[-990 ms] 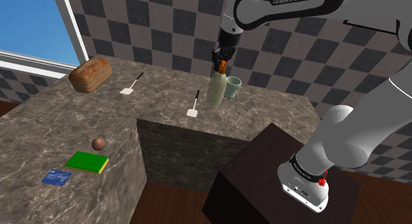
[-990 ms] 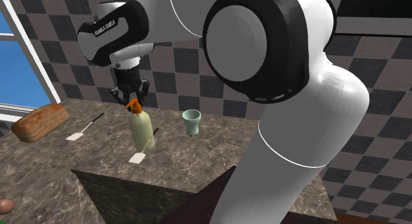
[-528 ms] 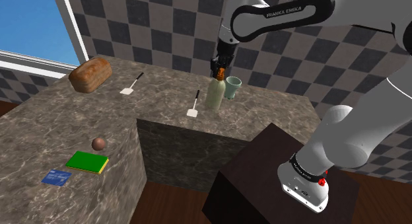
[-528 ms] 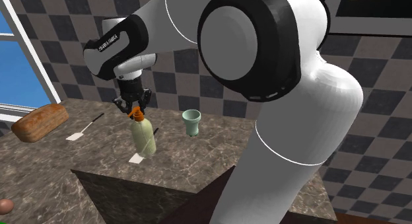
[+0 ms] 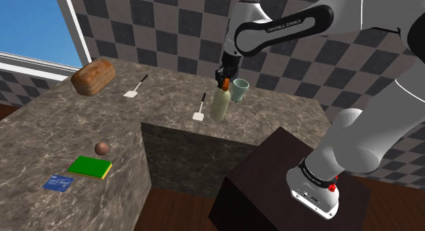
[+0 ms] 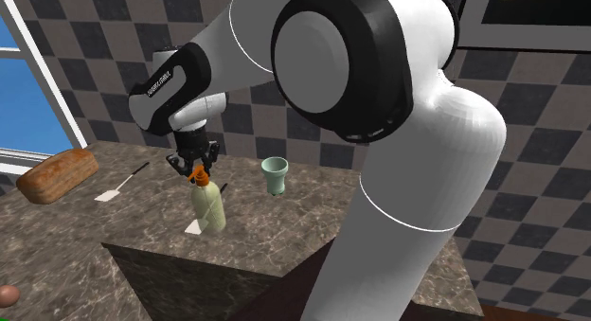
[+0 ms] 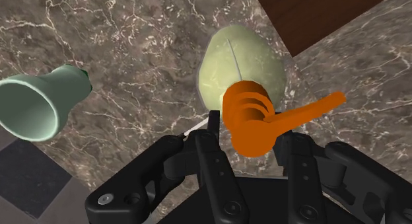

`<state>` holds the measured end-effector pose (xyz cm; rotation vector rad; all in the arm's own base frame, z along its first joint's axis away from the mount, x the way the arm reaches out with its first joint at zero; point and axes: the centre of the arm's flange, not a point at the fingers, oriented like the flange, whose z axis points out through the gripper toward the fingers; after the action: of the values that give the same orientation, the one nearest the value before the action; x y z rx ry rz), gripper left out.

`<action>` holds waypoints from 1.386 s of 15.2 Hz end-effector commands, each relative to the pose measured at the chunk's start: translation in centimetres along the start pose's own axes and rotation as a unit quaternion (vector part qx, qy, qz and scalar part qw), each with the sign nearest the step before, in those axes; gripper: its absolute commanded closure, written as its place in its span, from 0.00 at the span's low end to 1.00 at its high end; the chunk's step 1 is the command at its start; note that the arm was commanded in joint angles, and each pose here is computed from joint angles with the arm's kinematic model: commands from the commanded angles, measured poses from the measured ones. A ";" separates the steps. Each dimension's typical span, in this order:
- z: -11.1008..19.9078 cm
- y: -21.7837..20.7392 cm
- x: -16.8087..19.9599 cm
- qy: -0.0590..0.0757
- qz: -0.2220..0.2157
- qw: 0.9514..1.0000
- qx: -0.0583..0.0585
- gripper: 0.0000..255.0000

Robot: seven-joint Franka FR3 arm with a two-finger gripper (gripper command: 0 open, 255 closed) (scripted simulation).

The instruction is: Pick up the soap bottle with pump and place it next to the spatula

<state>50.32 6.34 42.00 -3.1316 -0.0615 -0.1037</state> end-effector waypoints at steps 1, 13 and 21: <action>1.0 0.0 -0.1 0.000 0.000 1.000 0.000 1.00; 7.3 0.1 -0.5 0.000 0.000 1.000 0.000 1.00; 8.1 0.1 -0.6 0.000 0.000 1.000 0.000 1.00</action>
<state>50.30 6.32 33.86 -3.1315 -0.0614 -0.1044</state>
